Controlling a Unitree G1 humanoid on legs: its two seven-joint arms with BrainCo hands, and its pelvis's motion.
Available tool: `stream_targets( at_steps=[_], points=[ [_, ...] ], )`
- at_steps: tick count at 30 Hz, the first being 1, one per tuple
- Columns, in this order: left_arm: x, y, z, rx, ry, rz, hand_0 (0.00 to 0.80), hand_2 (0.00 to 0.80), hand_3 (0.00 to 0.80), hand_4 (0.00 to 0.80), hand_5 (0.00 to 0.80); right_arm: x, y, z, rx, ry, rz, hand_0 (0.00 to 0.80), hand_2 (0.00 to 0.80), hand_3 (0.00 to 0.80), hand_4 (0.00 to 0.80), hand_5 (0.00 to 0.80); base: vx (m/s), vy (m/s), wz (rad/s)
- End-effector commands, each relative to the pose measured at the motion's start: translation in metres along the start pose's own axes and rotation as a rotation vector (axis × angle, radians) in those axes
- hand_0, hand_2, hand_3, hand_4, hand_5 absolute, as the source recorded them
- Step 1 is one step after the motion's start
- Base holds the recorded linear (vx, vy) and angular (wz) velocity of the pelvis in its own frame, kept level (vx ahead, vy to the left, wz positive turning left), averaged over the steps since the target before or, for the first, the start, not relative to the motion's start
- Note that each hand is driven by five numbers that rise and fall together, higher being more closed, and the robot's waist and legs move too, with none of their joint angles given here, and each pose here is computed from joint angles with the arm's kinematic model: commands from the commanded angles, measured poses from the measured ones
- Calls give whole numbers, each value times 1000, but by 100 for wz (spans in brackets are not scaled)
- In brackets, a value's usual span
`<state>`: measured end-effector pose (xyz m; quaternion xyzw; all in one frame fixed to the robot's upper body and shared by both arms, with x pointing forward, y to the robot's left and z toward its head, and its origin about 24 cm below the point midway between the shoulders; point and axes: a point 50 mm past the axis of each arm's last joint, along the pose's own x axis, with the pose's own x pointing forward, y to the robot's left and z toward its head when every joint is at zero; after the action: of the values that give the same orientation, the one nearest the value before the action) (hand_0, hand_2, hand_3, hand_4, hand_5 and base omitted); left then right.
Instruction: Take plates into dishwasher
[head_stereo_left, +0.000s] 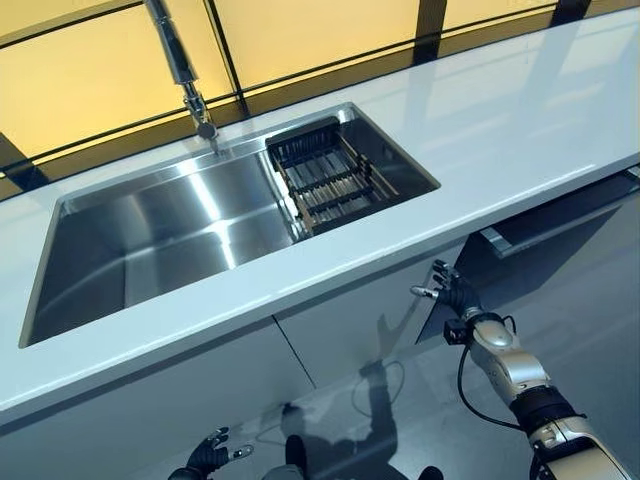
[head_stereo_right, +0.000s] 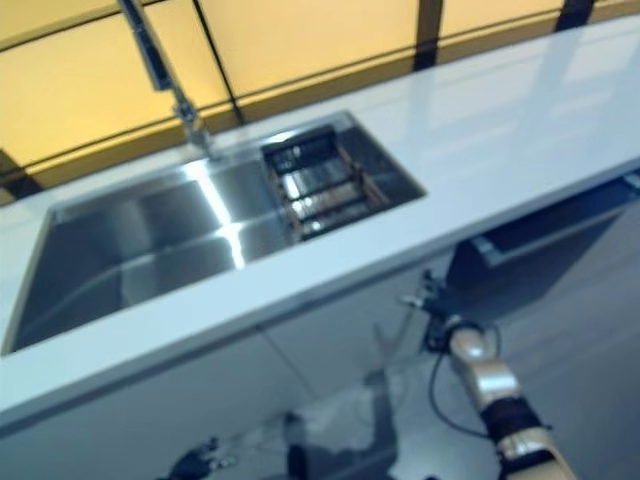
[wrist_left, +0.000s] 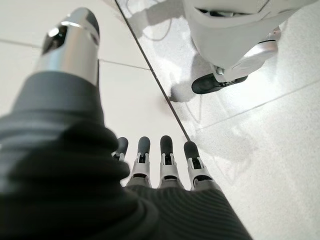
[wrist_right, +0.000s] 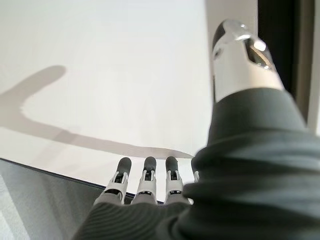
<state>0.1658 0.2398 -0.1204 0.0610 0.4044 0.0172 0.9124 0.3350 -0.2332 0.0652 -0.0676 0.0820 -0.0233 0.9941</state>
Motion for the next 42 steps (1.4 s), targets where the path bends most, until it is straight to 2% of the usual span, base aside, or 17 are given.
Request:
stream_targets(
  at_steps=[1, 12, 15, 22, 23, 24, 30, 42],
  points=[
    [0, 20, 16, 77, -54, 42, 0, 0, 0, 0, 0, 11, 36, 54, 31, -214, 114, 0, 0, 0, 0, 0, -11, 7, 5],
    [0, 30, 17, 36, -54, 99, 0, 0, 0, 0, 0, 10, 19, 25, -106, -83, 30, 0, 0, 0, 0, 0, -45, 10, 3],
    [-2, 35, 14, 20, -48, 129, 0, 0, 0, 0, 0, 1, 8, 6, -73, -28, -3, 0, 0, 0, 0, 0, -49, -2, 7],
    [-9, 50, 5, -83, -36, 253, 0, 0, 0, 0, 0, -61, -41, -93, 75, 233, -177, 0, 0, 0, 0, 0, -30, -8, 7],
    [-9, 50, 4, -83, -36, 253, 0, 0, 0, 0, 0, -61, -41, -93, 75, 234, -177, 0, 0, 0, 0, 0, -13, -31, -14],
    [-10, 56, 3, -97, -34, 272, 0, 0, 0, 0, 0, -78, -58, -118, 84, 318, -245, 0, 0, 0, 0, 0, 2, -39, -7],
    [-14, 64, -1, -102, -21, 294, 0, 0, 0, 0, 0, -131, -93, -174, 175, 539, -462, 0, 0, 0, 0, 0, 25, -33, 0],
    [-16, 65, -18, -150, 40, 295, 0, 0, 0, 0, 0, -201, -98, -229, 216, 843, -620, 0, 0, 0, 0, 0, 0, 0, 0]
  ],
)
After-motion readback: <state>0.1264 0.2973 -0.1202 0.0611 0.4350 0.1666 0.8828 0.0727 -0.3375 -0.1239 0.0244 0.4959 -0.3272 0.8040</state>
